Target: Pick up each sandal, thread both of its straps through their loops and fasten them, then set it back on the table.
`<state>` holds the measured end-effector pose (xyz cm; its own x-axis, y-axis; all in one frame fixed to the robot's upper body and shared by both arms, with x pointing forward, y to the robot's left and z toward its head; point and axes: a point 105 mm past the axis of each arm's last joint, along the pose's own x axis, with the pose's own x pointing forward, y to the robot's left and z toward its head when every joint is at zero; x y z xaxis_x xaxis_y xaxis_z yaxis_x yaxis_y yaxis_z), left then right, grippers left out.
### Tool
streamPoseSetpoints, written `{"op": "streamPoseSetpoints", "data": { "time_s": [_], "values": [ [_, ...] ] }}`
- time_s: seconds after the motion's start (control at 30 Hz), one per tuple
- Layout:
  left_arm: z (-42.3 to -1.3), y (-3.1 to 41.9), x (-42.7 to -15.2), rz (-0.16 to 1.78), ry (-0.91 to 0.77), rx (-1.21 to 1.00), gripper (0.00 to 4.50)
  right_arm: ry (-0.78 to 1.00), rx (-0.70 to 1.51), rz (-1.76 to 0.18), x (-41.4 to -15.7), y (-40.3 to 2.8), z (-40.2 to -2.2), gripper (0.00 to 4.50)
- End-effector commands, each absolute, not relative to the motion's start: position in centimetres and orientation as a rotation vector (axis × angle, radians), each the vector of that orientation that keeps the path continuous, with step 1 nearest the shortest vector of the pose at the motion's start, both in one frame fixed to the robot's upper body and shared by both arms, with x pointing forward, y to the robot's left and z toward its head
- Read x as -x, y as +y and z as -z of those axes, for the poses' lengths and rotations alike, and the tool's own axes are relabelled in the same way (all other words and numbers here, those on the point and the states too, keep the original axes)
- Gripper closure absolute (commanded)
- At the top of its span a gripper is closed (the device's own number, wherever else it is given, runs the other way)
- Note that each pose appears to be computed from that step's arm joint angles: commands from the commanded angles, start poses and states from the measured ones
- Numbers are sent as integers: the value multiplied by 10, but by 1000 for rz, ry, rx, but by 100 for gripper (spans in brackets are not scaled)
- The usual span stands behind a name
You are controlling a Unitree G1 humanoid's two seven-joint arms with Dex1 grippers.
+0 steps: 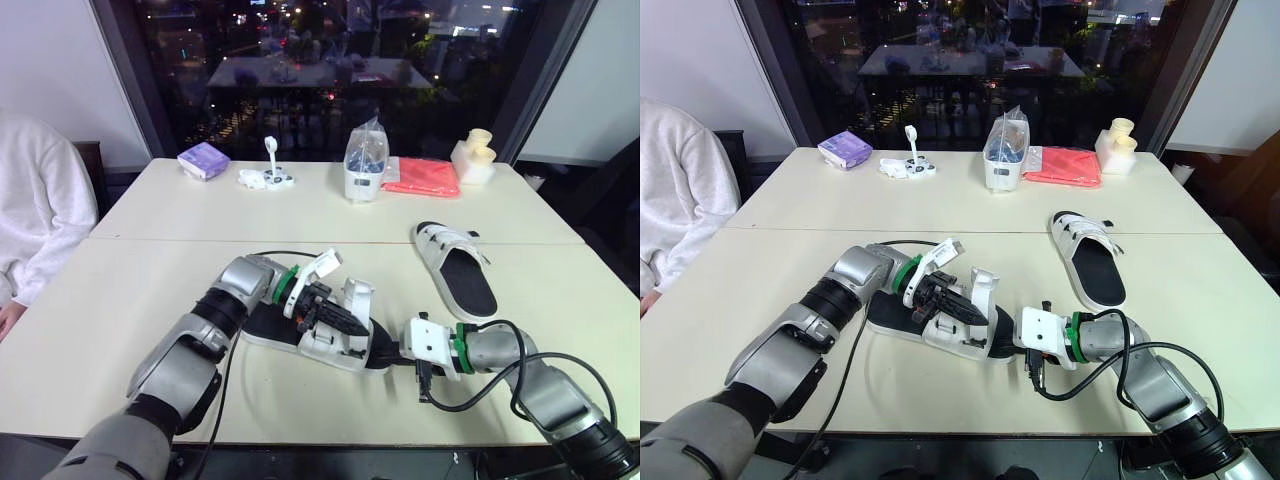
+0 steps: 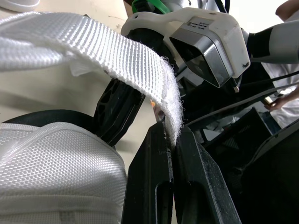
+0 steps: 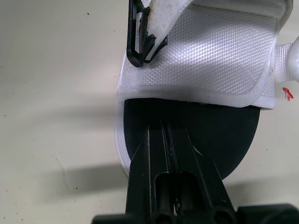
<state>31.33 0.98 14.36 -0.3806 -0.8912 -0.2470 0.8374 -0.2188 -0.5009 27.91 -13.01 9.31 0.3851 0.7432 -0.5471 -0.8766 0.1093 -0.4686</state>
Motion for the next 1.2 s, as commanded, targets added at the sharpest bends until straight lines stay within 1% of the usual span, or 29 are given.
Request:
{"op": "streamPoseSetpoints", "data": {
  "time_s": [0.03,0.37,0.53,0.6,0.87,1.2],
  "values": [
    [-146,10,-312,1855,676,78,442,268,833,-1202,-276,-134,-75,450],
    [-132,18,-324,1797,694,-10,442,266,835,-1204,-277,-132,-76,450],
    [-122,16,-328,1800,634,-171,442,266,833,-1204,-277,-132,-75,450],
    [-121,14,-329,1805,615,-203,442,266,833,-1204,-277,-132,-75,450],
    [-126,11,-323,1864,570,-242,442,265,830,-1203,-276,-132,-75,450],
    [-115,25,-308,1947,573,-415,442,264,828,-1201,-277,-131,-75,450]
  ]
}}
